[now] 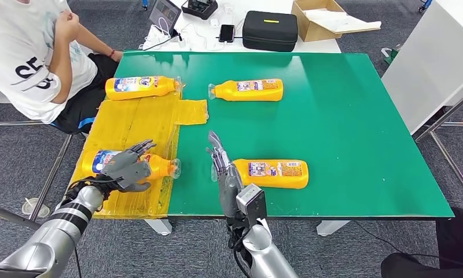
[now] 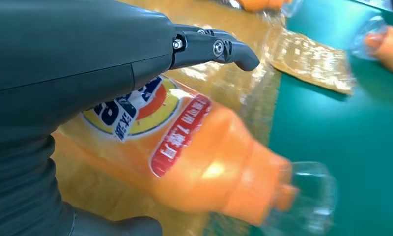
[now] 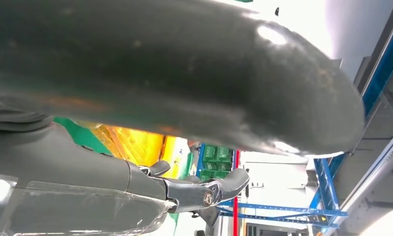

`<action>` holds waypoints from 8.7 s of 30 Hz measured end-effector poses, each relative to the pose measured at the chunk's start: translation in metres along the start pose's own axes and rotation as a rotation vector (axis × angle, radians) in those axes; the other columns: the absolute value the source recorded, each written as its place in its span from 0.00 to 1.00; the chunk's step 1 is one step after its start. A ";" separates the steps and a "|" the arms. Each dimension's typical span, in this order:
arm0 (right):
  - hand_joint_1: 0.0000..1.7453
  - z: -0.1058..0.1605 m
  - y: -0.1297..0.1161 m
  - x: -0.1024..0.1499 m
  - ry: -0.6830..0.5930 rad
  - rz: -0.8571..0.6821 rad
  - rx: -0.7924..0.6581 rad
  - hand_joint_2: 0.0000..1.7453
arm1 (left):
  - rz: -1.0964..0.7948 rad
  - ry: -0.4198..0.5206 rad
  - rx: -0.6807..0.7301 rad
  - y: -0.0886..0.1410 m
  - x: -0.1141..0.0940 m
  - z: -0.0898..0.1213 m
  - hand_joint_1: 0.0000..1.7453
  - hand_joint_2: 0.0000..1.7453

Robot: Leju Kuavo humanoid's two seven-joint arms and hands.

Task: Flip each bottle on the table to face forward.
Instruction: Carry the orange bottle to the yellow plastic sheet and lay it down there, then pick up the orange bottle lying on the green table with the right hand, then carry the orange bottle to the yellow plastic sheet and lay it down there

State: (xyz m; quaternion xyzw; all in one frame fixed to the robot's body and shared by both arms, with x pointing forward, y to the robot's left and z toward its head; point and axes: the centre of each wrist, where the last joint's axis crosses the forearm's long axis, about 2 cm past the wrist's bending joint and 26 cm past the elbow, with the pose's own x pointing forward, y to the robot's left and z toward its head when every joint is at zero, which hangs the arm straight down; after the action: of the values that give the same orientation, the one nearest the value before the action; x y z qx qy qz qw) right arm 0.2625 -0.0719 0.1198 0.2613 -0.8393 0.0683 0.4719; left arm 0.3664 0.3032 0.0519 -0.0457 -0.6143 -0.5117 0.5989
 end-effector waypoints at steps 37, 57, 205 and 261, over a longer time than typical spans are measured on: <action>0.00 0.028 -0.108 -0.005 0.538 0.981 -0.006 1.00 | 0.536 -0.431 1.238 0.012 0.064 0.009 0.00 1.00; 0.00 0.023 -0.179 -0.004 0.810 1.065 0.117 1.00 | 0.554 -0.356 1.172 -0.006 0.053 0.002 0.00 1.00; 0.98 0.031 -0.005 -0.051 0.188 0.553 -0.054 1.00 | 1.238 -0.583 0.143 -0.098 0.132 -0.073 1.00 1.00; 0.00 -0.014 -0.008 0.026 -0.167 0.264 -0.151 0.00 | -0.667 -0.005 0.380 0.002 0.054 -0.045 1.00 1.00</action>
State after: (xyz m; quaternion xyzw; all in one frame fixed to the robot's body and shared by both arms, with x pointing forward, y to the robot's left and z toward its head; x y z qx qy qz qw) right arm 0.2660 -0.0838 0.1476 0.1175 -0.9052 0.0445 0.4059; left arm 0.3840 0.2431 0.0844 0.2672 -0.6808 -0.5552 0.3960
